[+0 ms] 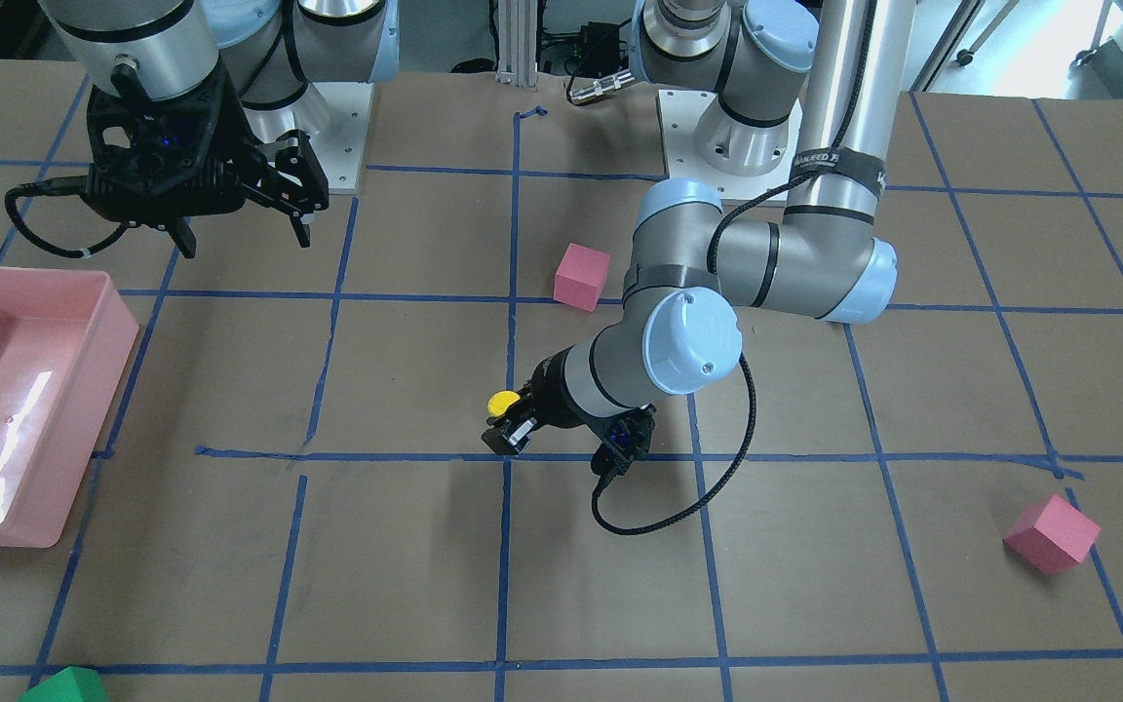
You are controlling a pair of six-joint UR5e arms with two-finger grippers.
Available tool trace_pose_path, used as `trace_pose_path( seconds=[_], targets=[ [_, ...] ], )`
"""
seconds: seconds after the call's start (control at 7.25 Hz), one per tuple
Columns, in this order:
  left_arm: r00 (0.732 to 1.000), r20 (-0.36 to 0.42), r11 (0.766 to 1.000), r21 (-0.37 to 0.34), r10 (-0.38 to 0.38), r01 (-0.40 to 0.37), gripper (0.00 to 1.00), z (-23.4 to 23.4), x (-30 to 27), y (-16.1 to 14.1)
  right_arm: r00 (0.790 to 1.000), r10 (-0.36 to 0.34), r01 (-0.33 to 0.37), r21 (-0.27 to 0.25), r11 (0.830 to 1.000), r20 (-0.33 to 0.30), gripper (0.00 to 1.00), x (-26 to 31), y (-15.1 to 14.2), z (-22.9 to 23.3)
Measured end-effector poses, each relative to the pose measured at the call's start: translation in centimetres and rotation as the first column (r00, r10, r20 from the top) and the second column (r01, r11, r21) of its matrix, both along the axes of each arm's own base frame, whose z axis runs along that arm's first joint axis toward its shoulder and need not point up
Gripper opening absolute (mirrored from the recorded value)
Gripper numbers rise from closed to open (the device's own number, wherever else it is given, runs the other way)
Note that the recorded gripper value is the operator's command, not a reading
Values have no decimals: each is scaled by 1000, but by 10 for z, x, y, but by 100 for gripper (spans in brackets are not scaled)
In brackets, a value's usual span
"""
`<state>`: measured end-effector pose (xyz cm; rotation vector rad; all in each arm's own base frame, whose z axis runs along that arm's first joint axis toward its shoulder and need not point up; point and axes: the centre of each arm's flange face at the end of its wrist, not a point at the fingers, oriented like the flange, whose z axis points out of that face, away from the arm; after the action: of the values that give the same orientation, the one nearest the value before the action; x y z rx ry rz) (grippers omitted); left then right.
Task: Align button upright
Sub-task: 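Rotate the switch upright with the left gripper and set it down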
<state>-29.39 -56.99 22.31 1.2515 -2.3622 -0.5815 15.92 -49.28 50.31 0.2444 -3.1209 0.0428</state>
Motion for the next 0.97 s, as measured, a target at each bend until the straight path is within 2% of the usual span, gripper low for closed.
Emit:
trace_pose_path(
  seconds=[0.28,0.41,0.55,0.97],
  targets=[
    [998,-60,997,77,35,-31,0,-28,1,-5,1000,0,0,-1,1000,0,100,0,0,0],
    [997,-67,995,96,44,-37,3,-39,4,-8,1000,0,0,-1,1000,0,100,0,0,0],
    [996,-67,994,104,51,-43,99,-46,9,-11,1000,1,-1,0,1000,-1,100,0,0,0],
    [997,-58,994,93,56,-50,100,-41,14,-14,1000,0,0,0,1000,0,100,0,0,0]
  ],
)
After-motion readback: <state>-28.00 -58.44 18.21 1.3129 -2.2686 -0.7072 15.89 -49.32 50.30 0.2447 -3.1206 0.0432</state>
